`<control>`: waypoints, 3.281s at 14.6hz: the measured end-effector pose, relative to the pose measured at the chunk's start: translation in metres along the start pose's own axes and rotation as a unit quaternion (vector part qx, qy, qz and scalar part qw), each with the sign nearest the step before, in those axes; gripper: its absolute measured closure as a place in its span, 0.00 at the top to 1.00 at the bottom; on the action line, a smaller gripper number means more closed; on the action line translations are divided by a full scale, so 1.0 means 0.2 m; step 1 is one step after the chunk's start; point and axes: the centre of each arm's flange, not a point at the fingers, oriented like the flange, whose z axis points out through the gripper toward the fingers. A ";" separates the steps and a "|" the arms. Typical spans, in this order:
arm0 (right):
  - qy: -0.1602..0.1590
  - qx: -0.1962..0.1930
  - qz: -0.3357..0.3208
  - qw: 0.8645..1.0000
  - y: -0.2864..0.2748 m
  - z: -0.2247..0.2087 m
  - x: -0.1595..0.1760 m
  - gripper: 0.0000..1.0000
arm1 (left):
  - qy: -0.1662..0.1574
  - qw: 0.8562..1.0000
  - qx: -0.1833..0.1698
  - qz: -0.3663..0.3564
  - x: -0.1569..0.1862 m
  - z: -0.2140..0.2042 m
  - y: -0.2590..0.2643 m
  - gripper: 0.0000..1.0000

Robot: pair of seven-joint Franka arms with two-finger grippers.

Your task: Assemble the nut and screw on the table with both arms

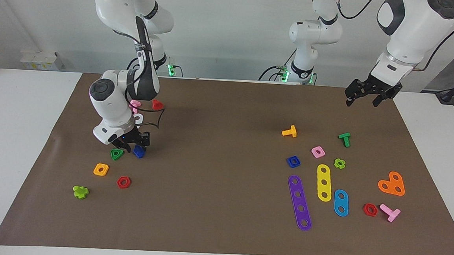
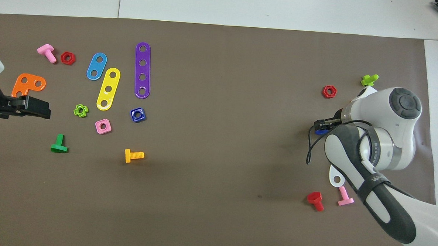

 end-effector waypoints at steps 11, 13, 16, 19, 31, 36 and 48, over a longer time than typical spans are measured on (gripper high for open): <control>0.023 0.005 0.063 0.998 -0.14 -0.33 0.09 0.19 | 0.000 1.000 0.000 0.000 0.00 0.00 0.00 1.00; 0.041 0.012 0.101 0.994 -0.40 -0.53 0.14 0.19 | 0.000 1.000 0.000 0.000 0.00 0.00 0.00 1.00; 0.064 0.031 0.139 0.988 -0.92 -0.65 0.16 0.19 | 0.000 1.000 0.000 0.000 0.00 0.00 0.00 1.00; 0.072 0.047 0.168 0.982 -1.35 -0.65 0.19 0.19 | 0.000 1.000 0.000 0.000 0.00 0.00 0.00 1.00; 0.105 0.010 0.179 0.978 -1.99 -0.05 0.16 0.19 | 0.000 1.000 0.000 0.000 0.00 0.00 0.00 1.00; 0.109 0.015 0.176 0.978 -1.99 0.03 0.16 0.20 | -0.001 1.000 0.001 0.011 0.00 0.00 0.06 1.00; 0.134 0.006 0.239 0.962 -1.35 -0.75 0.32 1.00 | 0.012 1.000 0.000 0.010 0.02 0.03 0.06 1.00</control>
